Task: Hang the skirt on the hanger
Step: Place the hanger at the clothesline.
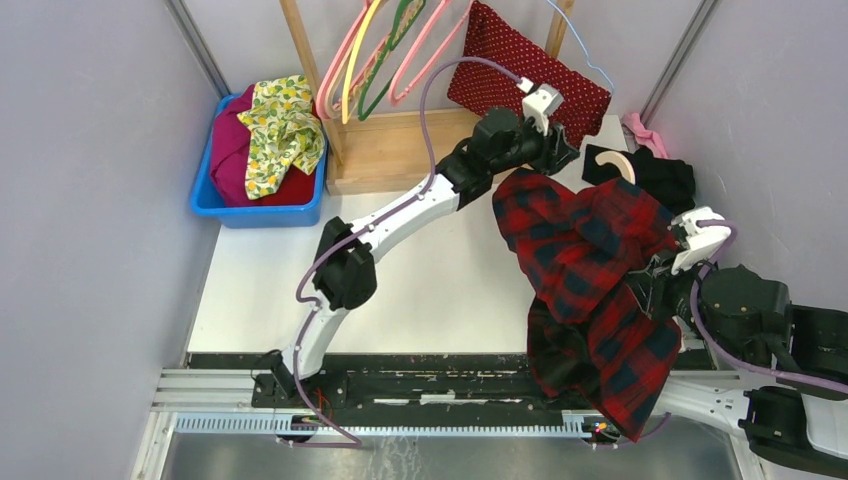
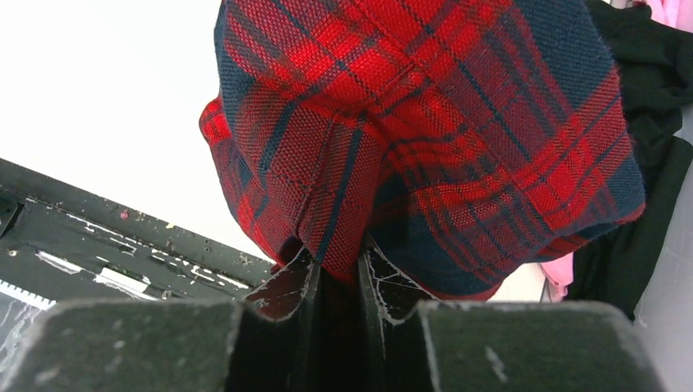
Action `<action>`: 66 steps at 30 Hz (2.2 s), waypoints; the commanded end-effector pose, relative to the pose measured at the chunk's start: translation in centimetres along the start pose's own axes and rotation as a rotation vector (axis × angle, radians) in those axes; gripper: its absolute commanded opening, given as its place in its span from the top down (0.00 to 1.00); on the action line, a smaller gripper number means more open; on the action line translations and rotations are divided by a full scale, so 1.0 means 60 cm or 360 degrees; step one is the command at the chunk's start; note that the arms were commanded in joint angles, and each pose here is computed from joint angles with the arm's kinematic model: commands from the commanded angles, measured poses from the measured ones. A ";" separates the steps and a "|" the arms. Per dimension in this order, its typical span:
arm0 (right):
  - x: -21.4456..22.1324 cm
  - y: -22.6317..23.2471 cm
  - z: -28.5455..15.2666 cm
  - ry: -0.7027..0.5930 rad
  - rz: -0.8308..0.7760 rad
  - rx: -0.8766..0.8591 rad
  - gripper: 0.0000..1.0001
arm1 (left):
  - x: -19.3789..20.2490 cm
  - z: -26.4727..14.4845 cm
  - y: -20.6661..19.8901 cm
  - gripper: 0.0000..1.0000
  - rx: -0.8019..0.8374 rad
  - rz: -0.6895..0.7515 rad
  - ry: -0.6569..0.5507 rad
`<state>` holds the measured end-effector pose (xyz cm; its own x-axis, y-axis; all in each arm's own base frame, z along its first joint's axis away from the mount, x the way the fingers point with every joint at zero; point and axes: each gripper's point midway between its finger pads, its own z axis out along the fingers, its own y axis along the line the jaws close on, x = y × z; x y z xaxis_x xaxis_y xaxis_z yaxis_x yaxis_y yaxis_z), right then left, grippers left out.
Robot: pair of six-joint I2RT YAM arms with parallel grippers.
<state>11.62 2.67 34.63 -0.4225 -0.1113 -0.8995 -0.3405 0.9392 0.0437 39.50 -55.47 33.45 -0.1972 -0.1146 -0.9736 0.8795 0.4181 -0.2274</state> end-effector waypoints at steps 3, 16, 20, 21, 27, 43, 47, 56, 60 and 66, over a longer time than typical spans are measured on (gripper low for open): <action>-0.067 0.015 0.000 -0.0202 0.0119 -0.0021 0.99 | -0.075 -0.068 -0.013 0.47 0.0016 0.0114 -0.0086; -0.145 0.068 0.047 -0.0284 0.0022 0.0021 0.99 | -0.170 -0.238 0.013 0.45 -0.0460 0.0142 -0.0161; -0.171 0.088 0.062 -0.0327 0.0030 0.0018 0.99 | -0.198 -0.300 0.037 0.45 -0.0689 0.0135 -0.0173; -0.178 0.094 0.066 -0.0339 0.0033 0.0017 0.99 | -0.201 -0.315 0.044 0.45 -0.0746 0.0130 -0.0178; -0.249 0.121 0.085 -0.0506 0.0062 0.0049 0.99 | -0.206 -0.429 0.060 0.44 -0.0927 0.0041 -0.0200; -0.420 0.171 0.219 -0.0641 0.0026 0.0256 0.99 | -0.144 -0.619 0.042 0.41 -0.1038 -0.0128 -0.0224; -0.433 0.139 0.247 -0.0629 0.0081 0.0276 0.99 | -0.125 -0.623 0.039 0.41 -0.1010 -0.0161 -0.0210; -0.471 0.098 0.279 -0.0682 0.0099 0.0275 0.99 | -0.108 -0.612 0.048 0.41 -0.1008 -0.0173 -0.0172; -0.493 0.085 0.306 -0.0717 0.0120 0.0280 0.99 | -0.095 -0.610 0.050 0.41 -0.1003 -0.0188 -0.0151; -0.531 0.083 0.343 -0.0802 0.0145 0.0223 0.99 | -0.077 -0.606 0.052 0.41 -0.0989 -0.0203 -0.0116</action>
<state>39.71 16.62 46.72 -0.2158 -0.0434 -0.9755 -0.1304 0.9913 -0.0153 27.39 -20.31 35.72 -0.2409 -0.1945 -0.9509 0.4154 0.8648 -0.2821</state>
